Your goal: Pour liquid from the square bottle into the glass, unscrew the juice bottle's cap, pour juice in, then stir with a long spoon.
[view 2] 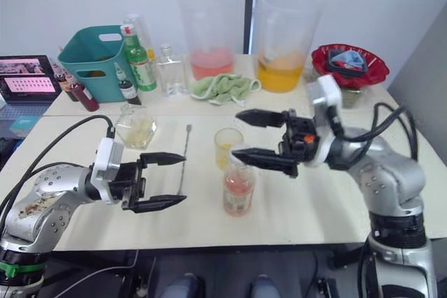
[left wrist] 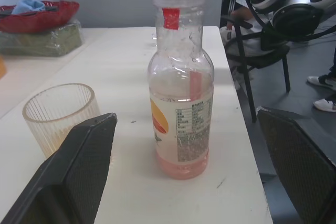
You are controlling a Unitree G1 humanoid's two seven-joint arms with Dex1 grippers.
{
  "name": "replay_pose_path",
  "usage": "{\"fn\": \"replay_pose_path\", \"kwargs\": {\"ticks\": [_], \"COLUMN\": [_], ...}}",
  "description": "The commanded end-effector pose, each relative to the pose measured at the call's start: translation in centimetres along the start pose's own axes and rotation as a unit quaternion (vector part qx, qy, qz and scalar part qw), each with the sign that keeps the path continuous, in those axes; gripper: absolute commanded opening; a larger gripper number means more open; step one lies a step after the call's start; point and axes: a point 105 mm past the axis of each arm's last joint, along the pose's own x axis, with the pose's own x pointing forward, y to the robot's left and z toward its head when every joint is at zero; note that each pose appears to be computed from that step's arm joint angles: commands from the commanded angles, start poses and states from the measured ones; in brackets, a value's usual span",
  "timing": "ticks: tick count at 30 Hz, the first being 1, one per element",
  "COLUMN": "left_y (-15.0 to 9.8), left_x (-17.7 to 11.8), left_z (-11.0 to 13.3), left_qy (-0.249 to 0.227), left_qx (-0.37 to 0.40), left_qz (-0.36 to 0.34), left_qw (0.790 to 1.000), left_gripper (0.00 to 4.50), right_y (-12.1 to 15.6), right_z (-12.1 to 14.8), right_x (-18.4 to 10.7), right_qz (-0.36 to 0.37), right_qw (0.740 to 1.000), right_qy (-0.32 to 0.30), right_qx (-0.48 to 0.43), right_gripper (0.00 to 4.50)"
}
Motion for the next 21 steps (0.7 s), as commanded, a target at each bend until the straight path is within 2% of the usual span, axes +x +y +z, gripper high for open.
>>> {"fn": "replay_pose_path", "kwargs": {"ticks": [1,4,8,12,15,18,21], "left_y": [0.6,0.6,1.9,2.5,2.4,2.0,1.9], "left_x": [0.6,1.2,2.5,3.8,5.1,7.2,8.1], "left_z": [1.1,1.7,2.7,3.0,3.2,3.6,3.5], "left_qy": [-0.007,-0.014,-0.031,-0.019,-0.008,-0.017,-0.02], "left_qx": [0.0,0.01,0.028,-0.025,-0.026,-0.02,-0.031], "left_qz": [0.007,0.001,0.025,0.001,-0.022,-0.048,-0.061], "left_qw": [1.0,1.0,0.999,0.999,0.999,0.999,0.997], "left_gripper": [4.5,4.5,4.5,4.5,4.5,4.5,4.5], "right_y": [0.3,-0.2,0.2,0.6,1.0,2.1,3.1], "right_z": [1.7,1.4,0.2,0.2,-0.3,-0.7,-1.0], "right_x": [-0.6,-2.1,-4.1,-5.6,-7.0,-8.6,-9.0], "right_qz": [-0.01,-0.046,-0.084,-0.141,-0.179,-0.227,-0.244], "right_qw": [1.0,0.999,0.993,0.986,0.977,0.964,0.96], "right_qy": [-0.003,0.016,0.074,0.08,0.105,0.122,0.128], "right_qx": [-0.018,-0.021,-0.024,-0.041,-0.055,-0.059,-0.057], "right_gripper": [4.46,4.46,4.46,4.46,4.46,4.46,4.46]}}
